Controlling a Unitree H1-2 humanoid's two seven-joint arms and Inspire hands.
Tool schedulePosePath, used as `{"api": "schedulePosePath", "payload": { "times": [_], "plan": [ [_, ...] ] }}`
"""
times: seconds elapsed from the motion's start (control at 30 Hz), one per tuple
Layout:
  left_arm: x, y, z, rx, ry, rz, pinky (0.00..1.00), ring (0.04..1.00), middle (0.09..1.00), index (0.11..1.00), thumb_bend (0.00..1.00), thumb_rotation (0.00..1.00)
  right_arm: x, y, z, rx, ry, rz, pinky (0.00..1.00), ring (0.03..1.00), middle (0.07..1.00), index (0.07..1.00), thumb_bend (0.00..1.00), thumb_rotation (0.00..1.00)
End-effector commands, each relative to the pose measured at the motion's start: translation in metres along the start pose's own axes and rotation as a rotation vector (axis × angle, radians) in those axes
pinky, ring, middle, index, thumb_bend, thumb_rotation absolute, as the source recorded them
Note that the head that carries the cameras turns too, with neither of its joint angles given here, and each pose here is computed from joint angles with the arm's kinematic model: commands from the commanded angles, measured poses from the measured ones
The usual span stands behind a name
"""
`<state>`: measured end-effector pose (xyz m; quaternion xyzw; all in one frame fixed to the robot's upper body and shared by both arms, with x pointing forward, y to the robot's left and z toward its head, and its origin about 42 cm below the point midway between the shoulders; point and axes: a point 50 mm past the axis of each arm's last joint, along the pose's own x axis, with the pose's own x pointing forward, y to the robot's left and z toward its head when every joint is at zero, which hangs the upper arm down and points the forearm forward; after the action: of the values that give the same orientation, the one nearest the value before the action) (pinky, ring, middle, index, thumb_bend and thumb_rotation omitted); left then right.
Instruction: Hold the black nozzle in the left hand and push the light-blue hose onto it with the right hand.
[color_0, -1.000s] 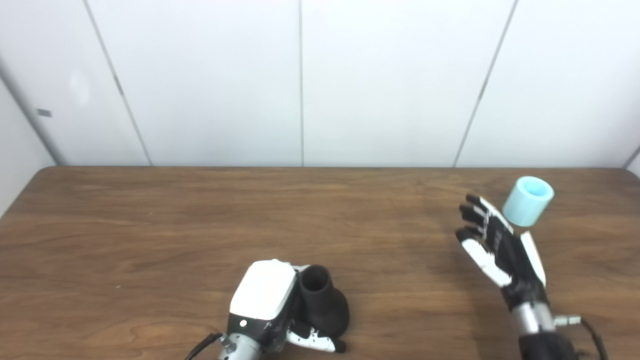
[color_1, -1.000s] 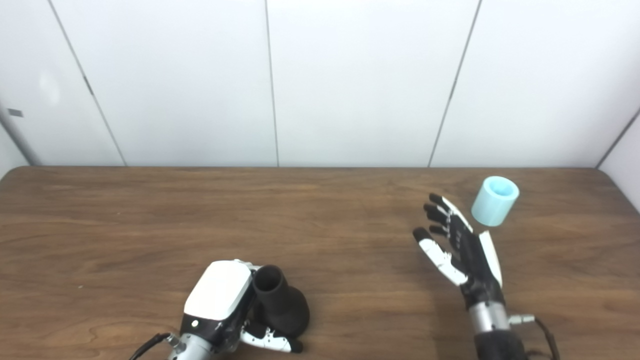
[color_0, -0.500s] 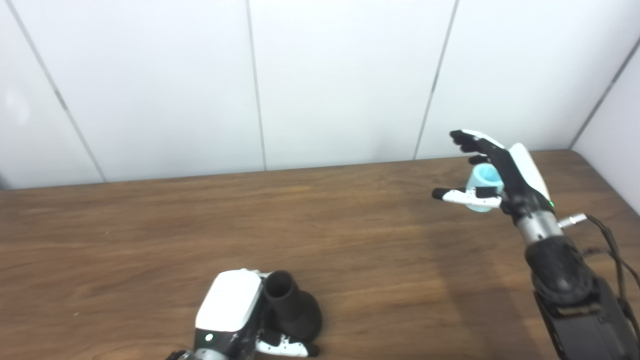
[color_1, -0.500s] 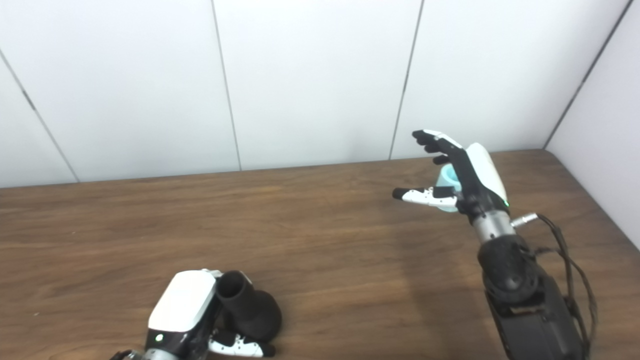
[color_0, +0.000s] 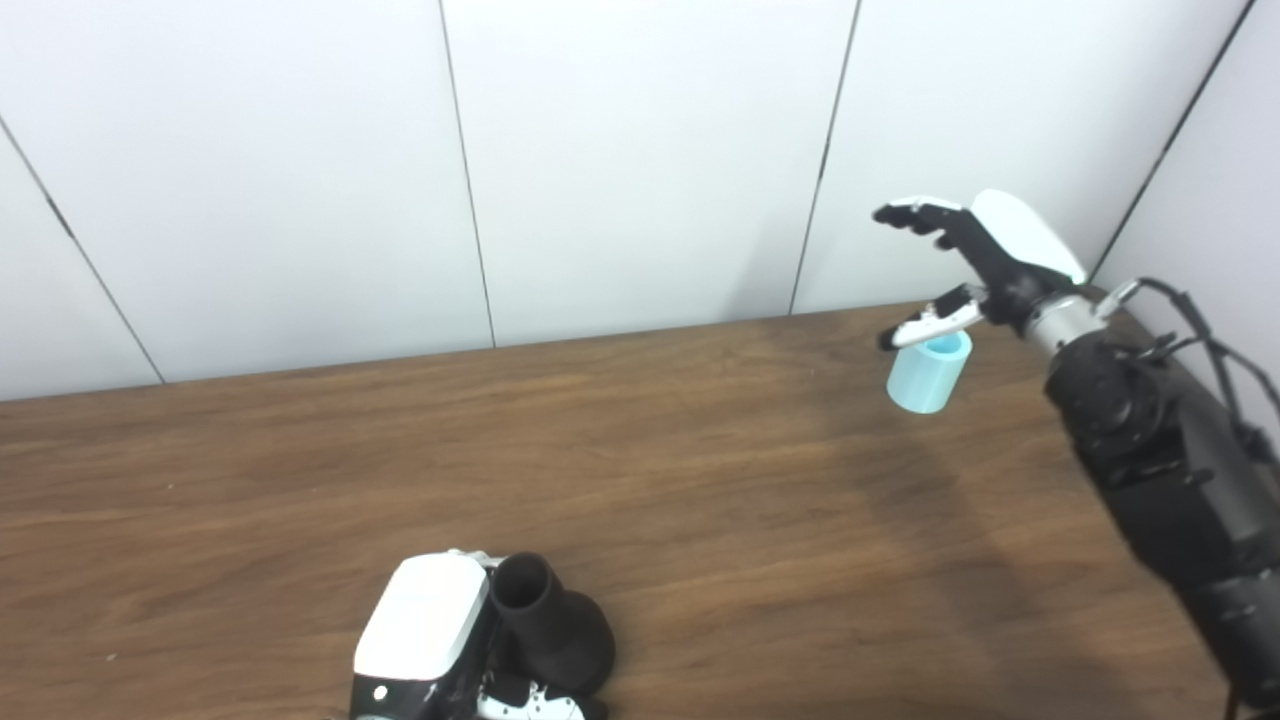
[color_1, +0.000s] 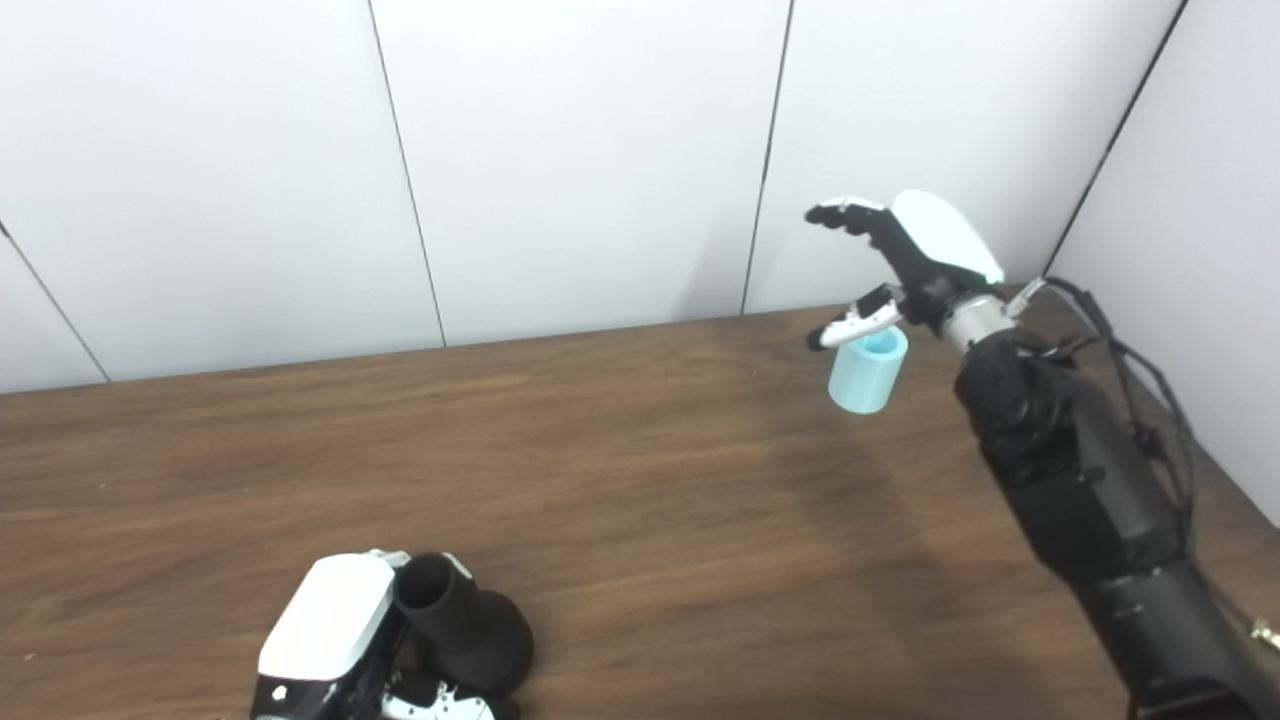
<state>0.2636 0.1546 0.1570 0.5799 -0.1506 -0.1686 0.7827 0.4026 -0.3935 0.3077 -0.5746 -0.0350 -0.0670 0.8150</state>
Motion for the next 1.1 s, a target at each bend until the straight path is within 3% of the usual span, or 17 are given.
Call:
{"api": "schedulePosePath", "payload": {
  "times": [0.0, 0.2, 0.37, 0.47, 0.57, 0.77, 1.07],
  "plan": [
    [-0.007, -0.012, 0.000, -0.021, -0.002, -0.080, 0.70, 0.612, 0.479, 0.491, 0.52, 0.00, 0.013, -0.023, 0.001, -0.098, -0.018, -0.021, 0.79, 0.859, 0.823, 0.784, 0.87, 0.10],
    [-0.007, -0.013, 0.000, -0.024, -0.002, -0.087, 0.70, 0.612, 0.469, 0.494, 0.52, 0.00, 0.029, -0.001, -0.018, -0.228, 0.042, 0.099, 0.85, 0.886, 0.837, 0.800, 0.91, 0.12],
    [-0.009, -0.012, 0.003, -0.025, -0.005, -0.087, 0.70, 0.608, 0.458, 0.498, 0.52, 0.00, 0.040, 0.013, -0.032, -0.288, 0.075, 0.150, 0.93, 0.911, 0.859, 0.808, 0.95, 0.22],
    [-0.010, -0.011, 0.003, -0.018, -0.003, -0.091, 0.71, 0.607, 0.459, 0.498, 0.52, 0.00, 0.044, 0.019, -0.040, -0.292, 0.095, 0.172, 0.86, 0.902, 0.851, 0.810, 0.98, 0.28],
    [-0.010, -0.011, 0.003, -0.016, -0.002, -0.090, 0.71, 0.606, 0.464, 0.497, 0.53, 0.00, 0.047, 0.025, -0.047, -0.284, 0.101, 0.192, 0.87, 0.888, 0.841, 0.812, 1.00, 0.34],
    [-0.011, -0.011, 0.003, -0.017, -0.004, -0.089, 0.72, 0.602, 0.461, 0.498, 0.52, 0.00, 0.047, 0.034, -0.055, -0.253, 0.110, 0.202, 0.90, 0.869, 0.828, 0.820, 1.00, 0.29],
    [-0.011, -0.011, 0.003, -0.027, 0.009, -0.100, 0.72, 0.613, 0.472, 0.493, 0.53, 0.00, 0.044, 0.036, -0.060, -0.186, 0.102, 0.152, 0.68, 0.704, 0.754, 0.769, 0.93, 0.19]
  ]
}}
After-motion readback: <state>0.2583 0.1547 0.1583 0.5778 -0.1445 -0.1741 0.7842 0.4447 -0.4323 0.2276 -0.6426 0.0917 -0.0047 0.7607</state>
